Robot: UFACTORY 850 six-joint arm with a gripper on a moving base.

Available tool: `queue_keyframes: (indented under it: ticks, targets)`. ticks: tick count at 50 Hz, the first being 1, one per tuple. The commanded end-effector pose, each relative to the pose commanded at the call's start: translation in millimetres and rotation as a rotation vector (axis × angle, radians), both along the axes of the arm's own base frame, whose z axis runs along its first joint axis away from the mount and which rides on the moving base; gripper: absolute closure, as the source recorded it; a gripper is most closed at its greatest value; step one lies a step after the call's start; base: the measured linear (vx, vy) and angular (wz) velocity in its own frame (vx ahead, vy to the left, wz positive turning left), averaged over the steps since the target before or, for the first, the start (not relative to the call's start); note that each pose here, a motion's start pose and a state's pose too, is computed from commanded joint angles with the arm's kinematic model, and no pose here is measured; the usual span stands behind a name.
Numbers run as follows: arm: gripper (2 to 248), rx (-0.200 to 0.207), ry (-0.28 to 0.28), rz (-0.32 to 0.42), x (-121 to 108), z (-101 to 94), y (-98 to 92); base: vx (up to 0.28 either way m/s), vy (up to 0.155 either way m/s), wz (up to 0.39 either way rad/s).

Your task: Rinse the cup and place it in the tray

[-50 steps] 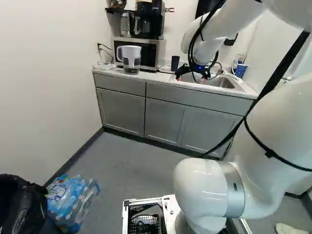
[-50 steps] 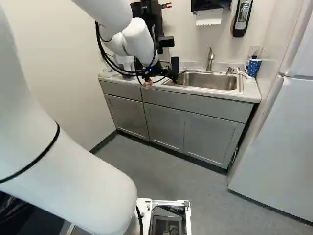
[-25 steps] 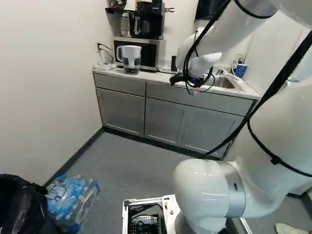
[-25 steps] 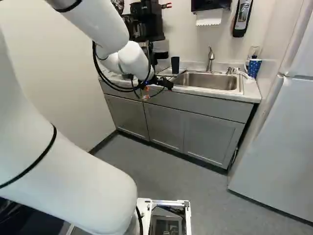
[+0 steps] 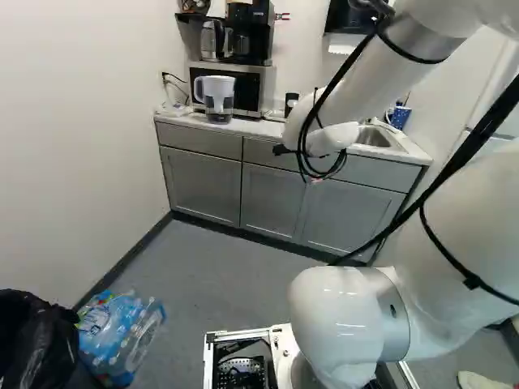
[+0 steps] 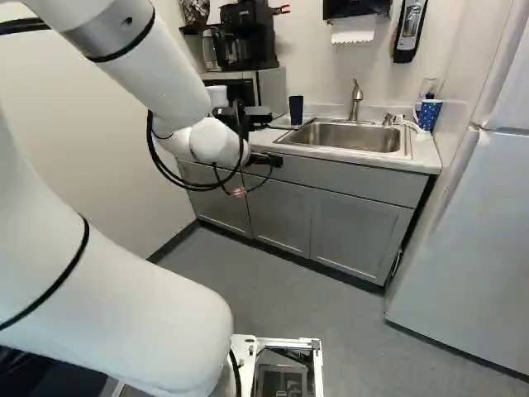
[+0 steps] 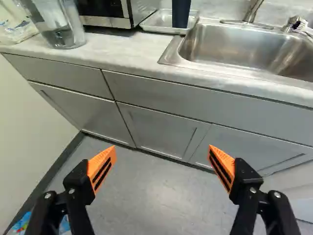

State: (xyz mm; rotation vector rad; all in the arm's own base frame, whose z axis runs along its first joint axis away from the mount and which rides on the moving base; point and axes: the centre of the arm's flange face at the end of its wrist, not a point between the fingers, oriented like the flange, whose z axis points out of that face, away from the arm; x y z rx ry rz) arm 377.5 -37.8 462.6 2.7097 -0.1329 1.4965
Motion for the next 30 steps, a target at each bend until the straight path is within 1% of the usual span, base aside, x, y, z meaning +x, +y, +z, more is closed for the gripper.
queue_keyframes:
  ticks: [14, 30]
  targets:
    - [3, -0.004, -0.060, 0.026, -24, -28.3, 11.9, 0.000, 0.000, 0.000]
    - [3, -0.008, -0.119, 0.051, -50, -53.8, 22.3, 0.000, 0.000, 0.000]
